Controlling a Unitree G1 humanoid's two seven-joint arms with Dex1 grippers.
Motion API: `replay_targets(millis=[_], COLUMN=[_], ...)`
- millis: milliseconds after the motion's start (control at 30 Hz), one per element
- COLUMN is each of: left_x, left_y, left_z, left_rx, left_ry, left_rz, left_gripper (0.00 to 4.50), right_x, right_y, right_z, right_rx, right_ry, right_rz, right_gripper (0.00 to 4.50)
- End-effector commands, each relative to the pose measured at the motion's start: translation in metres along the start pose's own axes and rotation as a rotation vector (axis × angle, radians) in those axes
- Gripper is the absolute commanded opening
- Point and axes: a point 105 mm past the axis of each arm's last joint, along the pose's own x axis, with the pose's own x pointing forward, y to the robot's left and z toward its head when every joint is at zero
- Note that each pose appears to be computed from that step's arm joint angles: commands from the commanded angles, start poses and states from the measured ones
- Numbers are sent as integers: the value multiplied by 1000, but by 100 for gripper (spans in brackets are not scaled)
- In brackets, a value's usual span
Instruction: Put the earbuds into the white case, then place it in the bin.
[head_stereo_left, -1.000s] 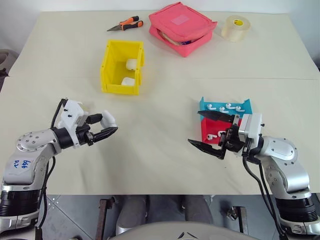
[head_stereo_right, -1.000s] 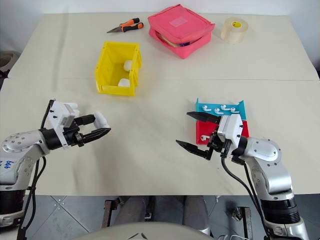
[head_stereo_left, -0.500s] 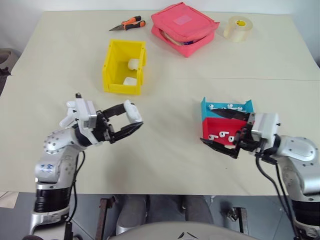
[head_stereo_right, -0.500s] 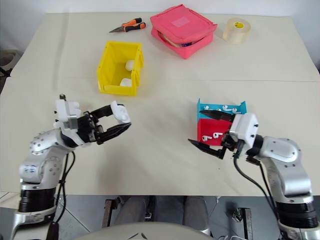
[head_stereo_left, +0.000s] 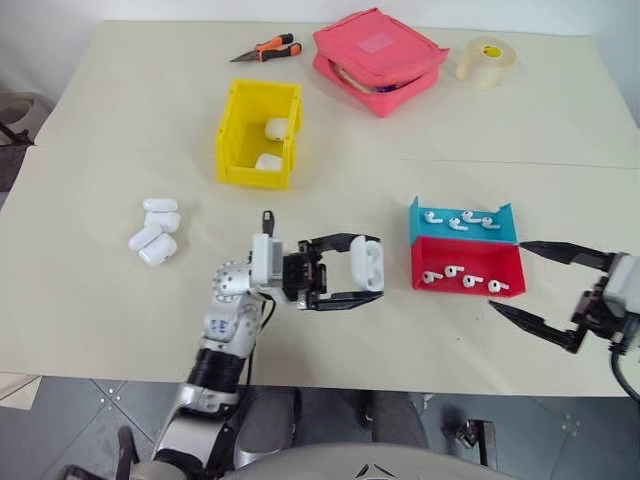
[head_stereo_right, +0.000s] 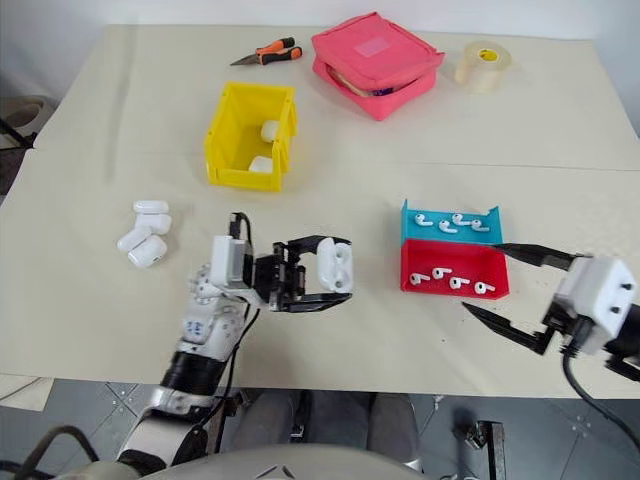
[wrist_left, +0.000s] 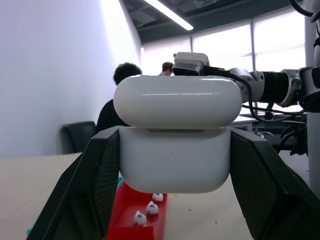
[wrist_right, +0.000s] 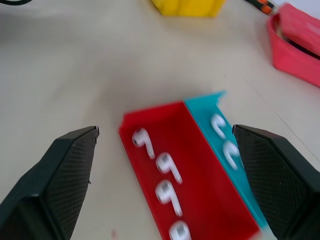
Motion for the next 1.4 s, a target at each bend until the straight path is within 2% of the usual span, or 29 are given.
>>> replay_targets(millis=[33, 200, 300, 400, 467, 633, 867, 967, 1133, 1400], left_x=[5, 6, 4, 7, 10, 15, 19, 21, 23, 26], left_y=[-1, -5, -5, -4, -4, -3, -3, -3, -2, -1], left_z=[-2, -1, -1, -2, -2, -3, -2, -1, -1, 1], left_rx=[35, 22, -2, -4, -9, -17, -29, -30, -33, -39], left_ry=[-24, -32, -24, -8, -2, 3, 3, 2, 1, 0], left_rz=[-39, -85, -82, -82, -80, -63, -46, -40, -36, -45], left_gripper=[281, 281, 281, 281, 281, 281, 281, 281, 281, 281], right_x=[-26, -30, -10, 9, 19, 38, 47, 46, 43, 45], right_y=[-6, -3, -16, -17, -23, -26, -31, -30, -24, -24], right_z=[-12, -24, -18, -29, -35, -38, -46, -48, -53, -62], right_rx=[2, 14, 4, -41, -78, -97, -149, -157, -161, -182], right_ry=[77, 160, 198, 378, 454, 496, 567, 588, 611, 628], right_rz=[-33, 33, 109, 228, 249, 306, 340, 358, 398, 405], right_gripper=[450, 450, 450, 450, 450, 450, 450, 382, 213, 213])
